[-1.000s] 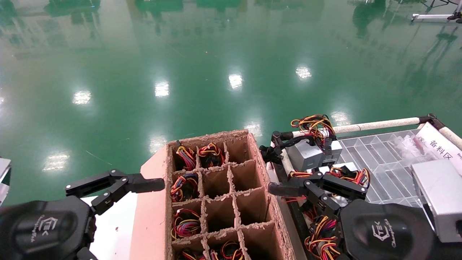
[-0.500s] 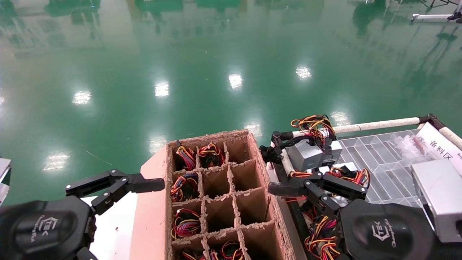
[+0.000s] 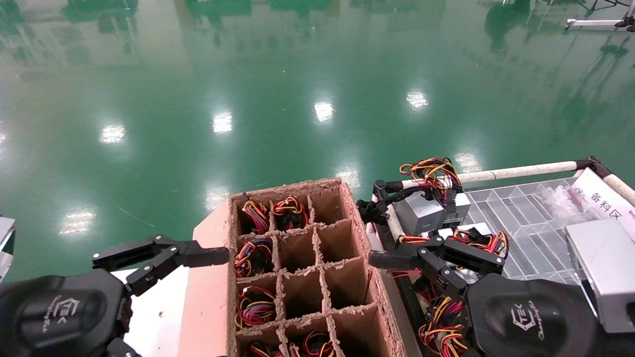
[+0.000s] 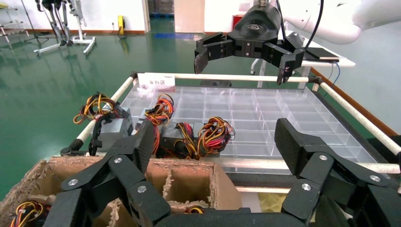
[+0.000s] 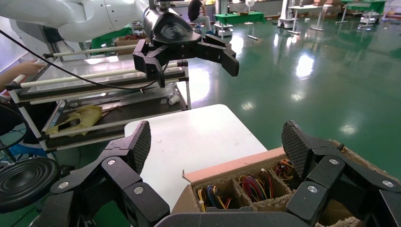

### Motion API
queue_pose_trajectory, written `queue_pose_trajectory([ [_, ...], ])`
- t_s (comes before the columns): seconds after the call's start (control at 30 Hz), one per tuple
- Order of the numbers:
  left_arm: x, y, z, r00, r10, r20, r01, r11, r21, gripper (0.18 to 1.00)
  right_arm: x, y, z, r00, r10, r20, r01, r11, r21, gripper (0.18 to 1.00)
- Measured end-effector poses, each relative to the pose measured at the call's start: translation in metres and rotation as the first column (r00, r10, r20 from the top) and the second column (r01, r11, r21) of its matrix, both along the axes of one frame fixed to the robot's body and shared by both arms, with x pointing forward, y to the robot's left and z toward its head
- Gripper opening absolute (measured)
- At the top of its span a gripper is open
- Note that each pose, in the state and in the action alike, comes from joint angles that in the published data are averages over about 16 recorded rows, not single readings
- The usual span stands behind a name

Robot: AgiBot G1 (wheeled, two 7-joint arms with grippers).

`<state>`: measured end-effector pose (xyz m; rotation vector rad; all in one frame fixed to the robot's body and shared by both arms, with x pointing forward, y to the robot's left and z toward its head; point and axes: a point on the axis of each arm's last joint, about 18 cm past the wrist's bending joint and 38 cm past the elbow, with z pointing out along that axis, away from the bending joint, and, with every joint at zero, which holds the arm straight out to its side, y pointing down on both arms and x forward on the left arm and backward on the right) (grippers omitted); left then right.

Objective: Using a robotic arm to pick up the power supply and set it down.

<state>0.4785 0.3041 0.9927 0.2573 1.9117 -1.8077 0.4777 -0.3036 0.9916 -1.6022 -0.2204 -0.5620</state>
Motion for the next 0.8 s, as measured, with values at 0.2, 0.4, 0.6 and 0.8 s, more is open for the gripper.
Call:
queue_pose_trajectory([
  [0.2, 0.0, 0.0, 0.0, 1.0, 0.0, 0.0, 0.0, 1.0, 0.0, 0.897, 0.017, 0.0, -0.003, 0.998, -0.057, 0.002, 0.057, 0.998, -0.021, 1.0],
  [0.4, 0.0, 0.0, 0.0, 1.0, 0.0, 0.0, 0.0, 1.0, 0.0, 0.798, 0.053, 0.003, -0.003, 0.99, -0.141, 0.029, 0.142, 0.987, -0.071, 1.0],
  [0.6, 0.0, 0.0, 0.0, 1.0, 0.0, 0.0, 0.0, 1.0, 0.0, 0.666, 0.106, 0.019, 0.002, 0.972, -0.211, 0.1, 0.224, 0.962, -0.157, 1.0],
  [0.8, 0.0, 0.0, 0.0, 1.0, 0.0, 0.0, 0.0, 1.0, 0.0, 0.52, 0.157, 0.046, 0.013, 0.951, -0.236, 0.202, 0.284, 0.922, -0.262, 1.0],
])
